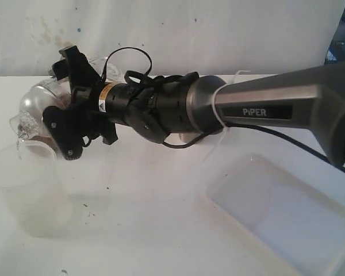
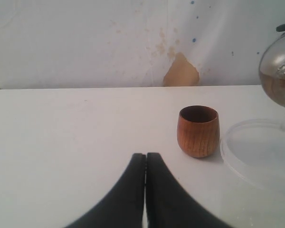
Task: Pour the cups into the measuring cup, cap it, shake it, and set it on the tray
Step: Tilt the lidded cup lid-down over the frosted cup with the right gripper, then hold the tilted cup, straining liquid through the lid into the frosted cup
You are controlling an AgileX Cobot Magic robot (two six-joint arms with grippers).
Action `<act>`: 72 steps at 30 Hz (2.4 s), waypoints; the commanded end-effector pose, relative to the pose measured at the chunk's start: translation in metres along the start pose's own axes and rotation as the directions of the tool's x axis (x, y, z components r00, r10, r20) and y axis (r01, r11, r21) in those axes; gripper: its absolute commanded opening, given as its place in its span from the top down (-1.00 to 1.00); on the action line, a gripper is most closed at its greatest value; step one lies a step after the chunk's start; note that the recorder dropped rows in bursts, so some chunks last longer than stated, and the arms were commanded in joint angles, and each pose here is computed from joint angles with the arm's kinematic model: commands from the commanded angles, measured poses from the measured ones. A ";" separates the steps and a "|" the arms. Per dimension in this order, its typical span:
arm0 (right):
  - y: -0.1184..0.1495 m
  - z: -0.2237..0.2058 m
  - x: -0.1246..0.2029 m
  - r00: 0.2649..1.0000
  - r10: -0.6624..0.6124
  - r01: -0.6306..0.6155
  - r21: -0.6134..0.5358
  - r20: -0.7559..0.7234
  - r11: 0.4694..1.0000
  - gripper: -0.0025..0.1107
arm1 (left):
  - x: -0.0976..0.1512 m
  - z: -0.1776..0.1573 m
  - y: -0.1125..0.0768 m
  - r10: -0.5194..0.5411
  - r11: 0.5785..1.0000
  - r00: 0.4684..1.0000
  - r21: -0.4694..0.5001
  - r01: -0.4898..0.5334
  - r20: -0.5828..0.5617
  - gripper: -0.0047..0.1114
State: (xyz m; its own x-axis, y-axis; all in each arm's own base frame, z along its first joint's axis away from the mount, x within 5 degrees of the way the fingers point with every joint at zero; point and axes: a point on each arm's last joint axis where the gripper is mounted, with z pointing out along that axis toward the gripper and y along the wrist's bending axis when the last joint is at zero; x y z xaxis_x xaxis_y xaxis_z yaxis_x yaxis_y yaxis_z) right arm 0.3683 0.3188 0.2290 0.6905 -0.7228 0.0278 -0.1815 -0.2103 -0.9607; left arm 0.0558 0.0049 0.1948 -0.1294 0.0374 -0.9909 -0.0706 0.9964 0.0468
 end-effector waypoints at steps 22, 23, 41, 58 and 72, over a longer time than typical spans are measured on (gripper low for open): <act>-0.040 -0.006 0.006 0.979 -0.200 0.203 0.256 -0.035 0.945 0.96 | 0.000 0.000 0.000 -0.009 1.000 1.000 0.002 0.009 0.012 0.90; -0.043 -0.006 0.006 0.979 -0.201 0.203 0.265 -0.038 0.942 0.96 | 0.000 0.000 0.000 -0.009 1.000 1.000 0.002 0.009 0.012 0.90; -0.055 -0.007 0.019 0.978 -0.195 0.207 0.285 -0.070 0.936 0.96 | 0.000 0.000 0.000 -0.009 1.000 1.000 0.002 0.009 0.012 0.90; -0.056 -0.008 0.022 0.957 -0.272 0.290 0.295 -0.101 0.911 0.96 | 0.000 0.000 0.000 -0.009 1.000 1.000 0.002 0.009 0.012 0.90; -0.057 -0.008 0.021 0.956 -0.275 0.294 0.305 -0.104 0.906 0.96 | 0.000 0.000 0.000 -0.009 1.000 1.000 0.002 0.009 0.012 0.90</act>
State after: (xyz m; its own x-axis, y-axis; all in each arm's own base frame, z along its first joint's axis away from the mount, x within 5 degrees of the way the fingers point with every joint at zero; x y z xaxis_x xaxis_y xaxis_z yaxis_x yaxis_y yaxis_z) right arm 0.3875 0.3129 0.2686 0.6566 -0.6823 0.3215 0.1875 -0.2652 -0.9458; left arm 0.0558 0.0049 0.1948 -0.1294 0.0374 -0.9909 -0.0706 0.9964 0.0468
